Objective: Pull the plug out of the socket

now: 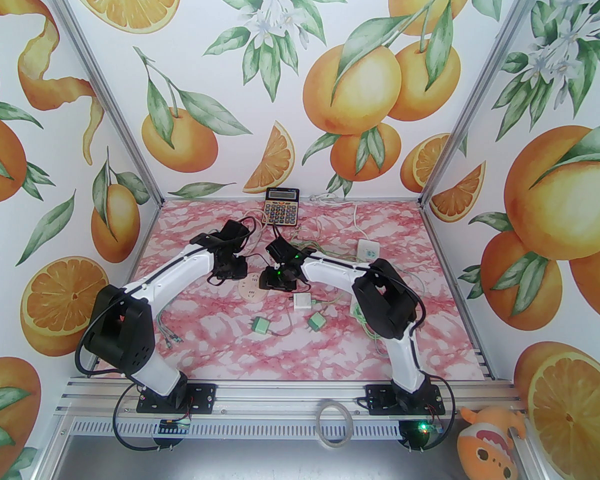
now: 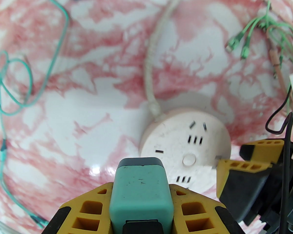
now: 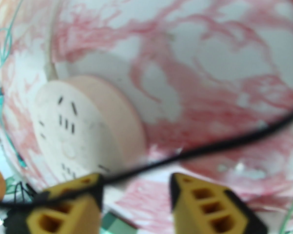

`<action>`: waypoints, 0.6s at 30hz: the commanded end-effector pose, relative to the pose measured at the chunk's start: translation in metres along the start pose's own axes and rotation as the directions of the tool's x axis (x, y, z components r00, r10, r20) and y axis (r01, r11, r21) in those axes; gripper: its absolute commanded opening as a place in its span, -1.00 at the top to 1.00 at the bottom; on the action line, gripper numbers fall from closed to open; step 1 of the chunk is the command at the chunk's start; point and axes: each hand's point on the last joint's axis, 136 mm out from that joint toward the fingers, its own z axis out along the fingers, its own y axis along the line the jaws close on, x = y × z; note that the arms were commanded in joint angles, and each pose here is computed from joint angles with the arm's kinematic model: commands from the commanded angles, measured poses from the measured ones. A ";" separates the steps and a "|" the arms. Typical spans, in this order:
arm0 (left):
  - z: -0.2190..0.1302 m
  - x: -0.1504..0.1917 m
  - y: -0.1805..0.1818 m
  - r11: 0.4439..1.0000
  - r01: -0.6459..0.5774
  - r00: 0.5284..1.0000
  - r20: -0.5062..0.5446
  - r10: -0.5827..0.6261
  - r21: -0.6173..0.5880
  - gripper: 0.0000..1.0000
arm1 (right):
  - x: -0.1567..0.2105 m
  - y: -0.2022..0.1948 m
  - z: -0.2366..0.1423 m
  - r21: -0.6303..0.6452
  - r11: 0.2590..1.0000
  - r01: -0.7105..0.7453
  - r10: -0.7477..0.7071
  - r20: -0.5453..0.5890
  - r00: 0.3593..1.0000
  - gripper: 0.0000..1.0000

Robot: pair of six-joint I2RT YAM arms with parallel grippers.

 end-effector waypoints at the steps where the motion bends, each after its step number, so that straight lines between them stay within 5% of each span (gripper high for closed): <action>1: -0.023 -0.020 0.006 0.999 -0.028 0.997 0.068 0.030 -0.027 0.79 | -0.029 0.018 -0.054 0.009 0.998 0.067 -0.067 0.151 0.986 -0.31; 5: -0.027 -0.028 0.012 0.998 -0.039 0.996 0.083 0.043 -0.056 0.80 | -0.036 0.018 -0.075 0.024 0.996 0.086 -0.089 0.211 0.973 -0.48; 9: -0.030 -0.046 0.046 0.995 -0.006 0.995 0.098 0.016 -0.102 0.80 | -0.048 0.016 -0.120 0.014 0.995 0.097 -0.096 0.341 0.935 -0.99; 18: -0.022 -0.043 0.121 0.969 0.067 0.996 0.079 -0.049 -0.236 0.78 | -0.059 -0.008 -0.151 0.015 1.000 0.026 -0.030 0.418 0.908 -0.99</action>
